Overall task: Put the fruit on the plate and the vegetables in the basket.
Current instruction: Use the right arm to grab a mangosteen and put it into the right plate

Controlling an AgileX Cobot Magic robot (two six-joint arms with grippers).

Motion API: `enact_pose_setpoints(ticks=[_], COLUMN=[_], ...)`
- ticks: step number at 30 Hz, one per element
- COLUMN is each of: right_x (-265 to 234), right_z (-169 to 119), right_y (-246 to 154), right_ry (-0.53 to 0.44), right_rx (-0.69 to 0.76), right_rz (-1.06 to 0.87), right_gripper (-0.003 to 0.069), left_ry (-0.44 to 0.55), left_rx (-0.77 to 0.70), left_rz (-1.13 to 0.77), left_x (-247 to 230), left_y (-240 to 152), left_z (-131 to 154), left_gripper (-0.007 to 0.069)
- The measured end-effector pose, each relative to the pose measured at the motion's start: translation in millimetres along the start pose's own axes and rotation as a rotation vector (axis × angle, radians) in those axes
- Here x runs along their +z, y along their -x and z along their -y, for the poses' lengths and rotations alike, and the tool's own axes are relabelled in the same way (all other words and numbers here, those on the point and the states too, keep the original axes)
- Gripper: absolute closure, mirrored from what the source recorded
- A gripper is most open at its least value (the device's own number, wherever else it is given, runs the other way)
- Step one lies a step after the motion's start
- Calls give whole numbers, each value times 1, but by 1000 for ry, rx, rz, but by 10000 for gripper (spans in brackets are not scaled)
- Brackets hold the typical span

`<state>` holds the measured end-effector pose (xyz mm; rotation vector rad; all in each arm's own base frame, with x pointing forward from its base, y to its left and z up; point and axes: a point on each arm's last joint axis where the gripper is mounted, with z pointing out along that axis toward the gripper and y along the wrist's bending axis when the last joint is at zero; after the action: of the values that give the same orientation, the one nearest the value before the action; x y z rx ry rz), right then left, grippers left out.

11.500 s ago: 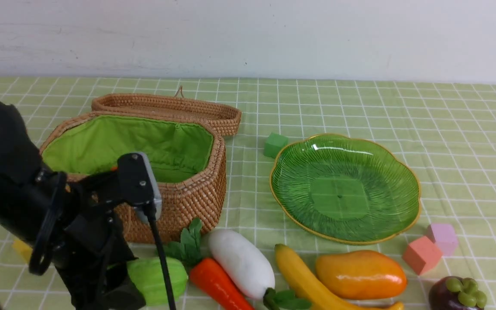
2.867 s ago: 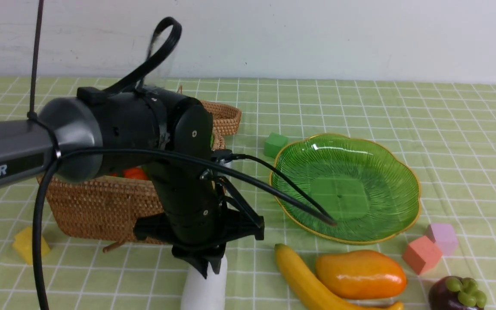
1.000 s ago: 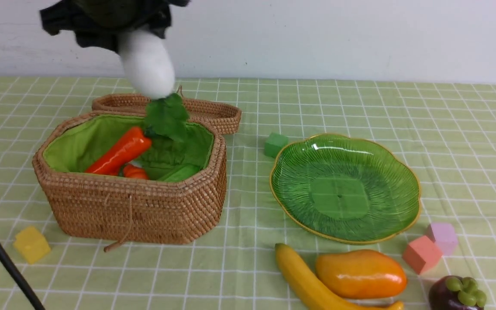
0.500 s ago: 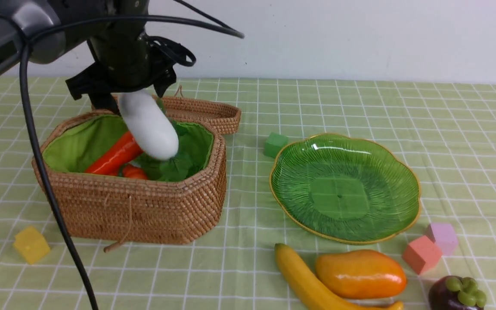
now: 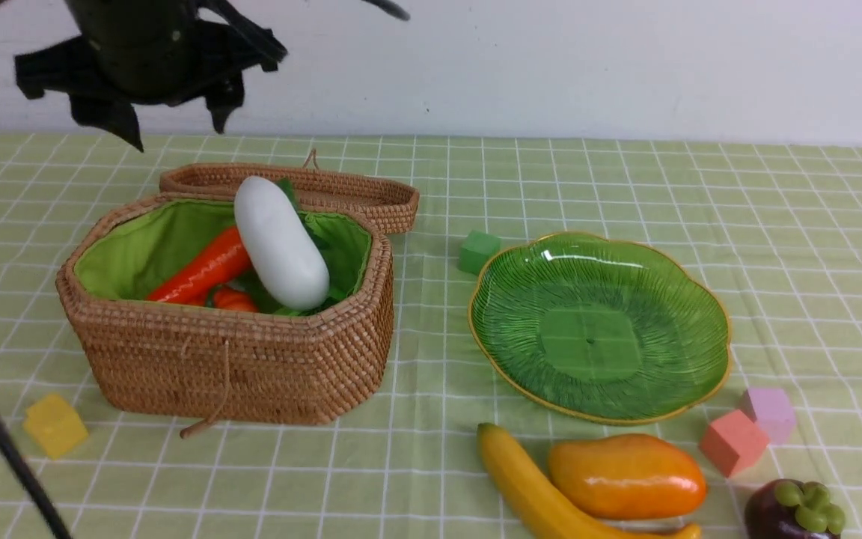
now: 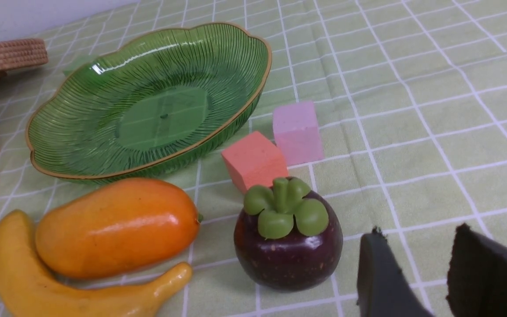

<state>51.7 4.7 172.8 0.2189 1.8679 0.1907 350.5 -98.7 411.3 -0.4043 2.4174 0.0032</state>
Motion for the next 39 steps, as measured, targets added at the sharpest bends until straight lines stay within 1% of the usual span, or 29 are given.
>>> enact_pose_setpoints(ticks=[2,3,5,6,7,8,9,11,12,16,17,18,19,22,26,31,39], right_x=[0,0,0,0,0,0,0,0,0,0,0,0,0,0,0,0,0], right_z=[0,0,0,0,0,0,0,0,0,0,0,0,0,0,0,0,0], right_y=[0,0,0,0,0,0,0,0,0,0,0,0,0,0,0,0,0], right_ry=[0,0,0,0,0,0,0,0,0,0,0,0,0,0,0,0,0], right_rx=[0,0,0,0,0,0,0,0,0,0,0,0,0,0,0,0,0], right_rz=[0,0,0,0,0,0,0,0,0,0,0,0,0,0,0,0,0], right_gripper=[419,419,419,419,419,419,419,419,419,419,419,419,419,419,419,419,419], left_ry=[-27,-40,-69,-87,-90,-106,-128,-166,-170,-212,-223,-221,-232,-254,-259,-276,-320], left_rx=[-5,-6,-8,-13,-14,-18,-24,-36,-37,-50,-53,-53,-56,-56,0,61,52], left_rz=[46,67,94,104,104,102,92,64,62,6,-20,-22,-50,-105,-124,-98,-33], left_x=[-32,-43,-67,-79,-81,-90,-101,-115,-117,-132,-131,-131,-130,-125,-120,-121,-134], left_y=[2,3,-2,-6,-7,-13,-25,-45,-49,-98,-115,-117,-132,-158,-190,-215,-226], left_z=[-11,-16,-27,-34,-35,-41,-50,-64,-67,-98,-106,-107,-114,-124,-140,-157,-170], left_gripper=[331,379,516,565,576,620,638,638,638,638,638,638,638,638,638,638,638])
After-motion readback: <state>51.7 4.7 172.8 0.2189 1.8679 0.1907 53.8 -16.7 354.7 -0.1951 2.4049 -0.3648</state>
